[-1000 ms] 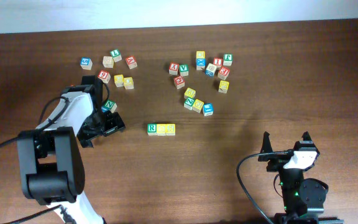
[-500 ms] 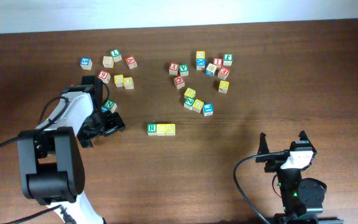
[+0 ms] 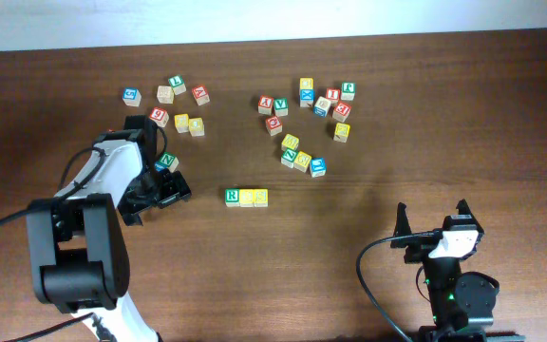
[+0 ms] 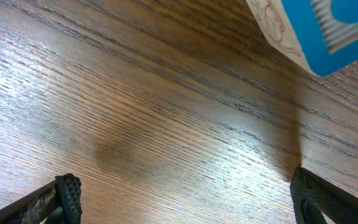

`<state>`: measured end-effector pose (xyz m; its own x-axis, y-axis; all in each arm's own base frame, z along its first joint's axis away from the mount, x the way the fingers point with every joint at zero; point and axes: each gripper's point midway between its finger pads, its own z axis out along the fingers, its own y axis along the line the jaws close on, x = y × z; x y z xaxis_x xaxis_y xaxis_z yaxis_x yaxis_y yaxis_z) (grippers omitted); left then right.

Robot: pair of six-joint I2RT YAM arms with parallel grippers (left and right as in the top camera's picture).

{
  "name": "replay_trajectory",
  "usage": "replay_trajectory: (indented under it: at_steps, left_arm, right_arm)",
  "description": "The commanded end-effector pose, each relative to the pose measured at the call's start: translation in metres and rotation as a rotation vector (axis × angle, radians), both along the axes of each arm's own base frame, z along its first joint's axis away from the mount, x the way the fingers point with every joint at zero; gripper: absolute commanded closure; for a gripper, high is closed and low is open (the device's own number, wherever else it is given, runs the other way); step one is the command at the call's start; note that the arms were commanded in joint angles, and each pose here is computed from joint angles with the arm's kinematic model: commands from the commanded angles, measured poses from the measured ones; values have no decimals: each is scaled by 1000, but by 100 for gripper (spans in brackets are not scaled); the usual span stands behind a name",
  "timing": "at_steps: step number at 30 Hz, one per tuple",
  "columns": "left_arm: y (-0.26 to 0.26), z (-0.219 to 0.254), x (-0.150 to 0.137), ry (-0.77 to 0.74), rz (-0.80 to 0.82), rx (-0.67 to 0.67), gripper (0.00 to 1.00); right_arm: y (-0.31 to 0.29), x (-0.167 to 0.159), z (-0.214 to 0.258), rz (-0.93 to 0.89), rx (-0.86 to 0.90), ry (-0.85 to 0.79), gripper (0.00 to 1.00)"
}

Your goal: Spell out RSS

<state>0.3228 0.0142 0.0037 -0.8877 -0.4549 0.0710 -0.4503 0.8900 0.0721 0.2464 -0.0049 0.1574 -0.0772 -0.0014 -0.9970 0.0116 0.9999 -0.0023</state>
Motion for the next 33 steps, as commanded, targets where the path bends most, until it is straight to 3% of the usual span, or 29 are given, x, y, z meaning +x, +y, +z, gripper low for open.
replay_trajectory:
  at_steps: [1,26,30,33]
  left_arm:
    - [2,-1,3,-1,14,9,1]
    - [2,1,1,3,14,9,1]
    - [3,30,12,-97,15,10,1]
    - [3,81,20,-258,16,15,1]
  right_arm:
    - [2,0,-1,11,-6,-1,2]
    - [2,0,-1,11,-6,-1,2]
    - [2,0,-1,11,-6,-1,2]
    - [2,0,-1,11,-6,-1,2]
